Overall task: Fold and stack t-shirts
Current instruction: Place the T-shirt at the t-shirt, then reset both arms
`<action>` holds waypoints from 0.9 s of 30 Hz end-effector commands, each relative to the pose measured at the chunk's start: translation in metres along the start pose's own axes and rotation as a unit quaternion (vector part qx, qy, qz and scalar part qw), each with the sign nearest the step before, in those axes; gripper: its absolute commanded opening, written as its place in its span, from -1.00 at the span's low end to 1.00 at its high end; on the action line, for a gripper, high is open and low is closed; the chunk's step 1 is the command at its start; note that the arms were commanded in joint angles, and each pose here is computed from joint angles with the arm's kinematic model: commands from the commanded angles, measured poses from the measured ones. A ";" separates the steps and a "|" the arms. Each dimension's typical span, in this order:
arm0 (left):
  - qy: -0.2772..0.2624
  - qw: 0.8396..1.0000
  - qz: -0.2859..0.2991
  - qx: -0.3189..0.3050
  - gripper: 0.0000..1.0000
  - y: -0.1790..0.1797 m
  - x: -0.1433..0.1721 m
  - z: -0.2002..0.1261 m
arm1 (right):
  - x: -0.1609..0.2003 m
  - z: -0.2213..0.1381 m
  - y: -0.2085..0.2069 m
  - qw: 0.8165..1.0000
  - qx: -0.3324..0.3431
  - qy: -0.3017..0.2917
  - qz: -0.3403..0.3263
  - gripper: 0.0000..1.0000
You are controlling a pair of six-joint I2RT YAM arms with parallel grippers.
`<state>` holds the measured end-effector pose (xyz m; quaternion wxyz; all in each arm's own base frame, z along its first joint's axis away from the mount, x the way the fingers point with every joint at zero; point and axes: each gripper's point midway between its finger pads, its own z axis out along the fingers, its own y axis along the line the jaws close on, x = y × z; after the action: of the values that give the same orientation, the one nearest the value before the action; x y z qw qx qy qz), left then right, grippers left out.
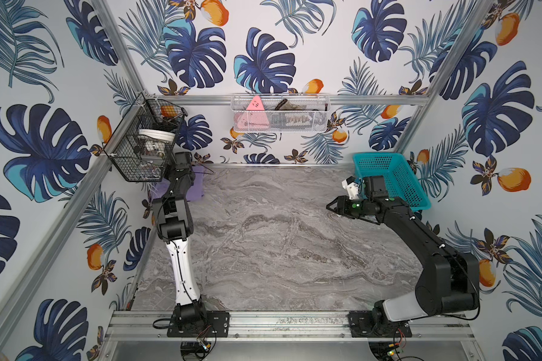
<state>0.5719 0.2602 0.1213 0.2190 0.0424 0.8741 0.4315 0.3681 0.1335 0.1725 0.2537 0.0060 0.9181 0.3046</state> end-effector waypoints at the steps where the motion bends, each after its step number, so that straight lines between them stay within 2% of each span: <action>1: -0.038 0.998 -0.039 -0.008 0.97 0.016 -0.022 -0.035 | 0.000 -0.001 -0.007 1.000 0.019 -0.012 0.011 0.73; 3: -0.045 0.998 -0.038 0.036 0.97 0.003 -0.029 -0.064 | 0.001 -0.002 -0.014 0.999 0.037 -0.016 0.013 0.98; 5: -0.047 0.992 -0.020 0.115 0.97 -0.028 -0.035 -0.109 | -0.001 -0.005 -0.024 0.997 0.069 -0.029 0.015 1.00; 7: -0.052 0.979 -0.010 0.195 0.97 -0.065 -0.038 -0.163 | -0.005 -0.008 -0.036 0.994 0.102 -0.045 0.012 1.00; 9: -0.061 0.955 -0.013 0.290 0.97 -0.107 -0.037 -0.230 | -0.008 -0.012 -0.044 0.990 0.125 -0.060 0.013 1.00; 10: -0.065 0.937 -0.014 0.344 0.97 -0.130 -0.033 -0.265 | -0.009 -0.014 -0.047 0.988 0.137 -0.068 0.014 1.00; 13: -0.081 0.898 -0.017 0.433 0.97 -0.184 -0.019 -0.344 | -0.020 -0.029 -0.060 0.976 0.186 -0.106 0.028 1.00; 16: -0.062 0.883 -0.025 0.465 0.97 -0.223 0.005 -0.377 | -0.032 -0.042 -0.061 0.969 0.205 -0.137 0.011 1.00; 19: -0.048 0.877 0.014 0.478 0.97 -0.253 0.029 -0.398 | -0.034 -0.048 -0.053 0.969 0.196 -0.150 -0.031 1.00; 24: -0.018 0.832 0.022 0.555 0.97 -0.284 0.055 -0.444 | -0.007 -0.045 -0.053 0.975 0.168 -0.133 -0.063 1.00; 27: -0.018 0.824 0.064 0.563 0.97 -0.302 0.071 -0.468 | 0.006 -0.056 -0.066 0.974 0.188 -0.122 -0.041 1.00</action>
<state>0.3677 -0.2326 0.1142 0.1722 0.2156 0.9571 -0.0880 0.3525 0.0556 0.1687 0.3698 0.0580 0.9196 0.1190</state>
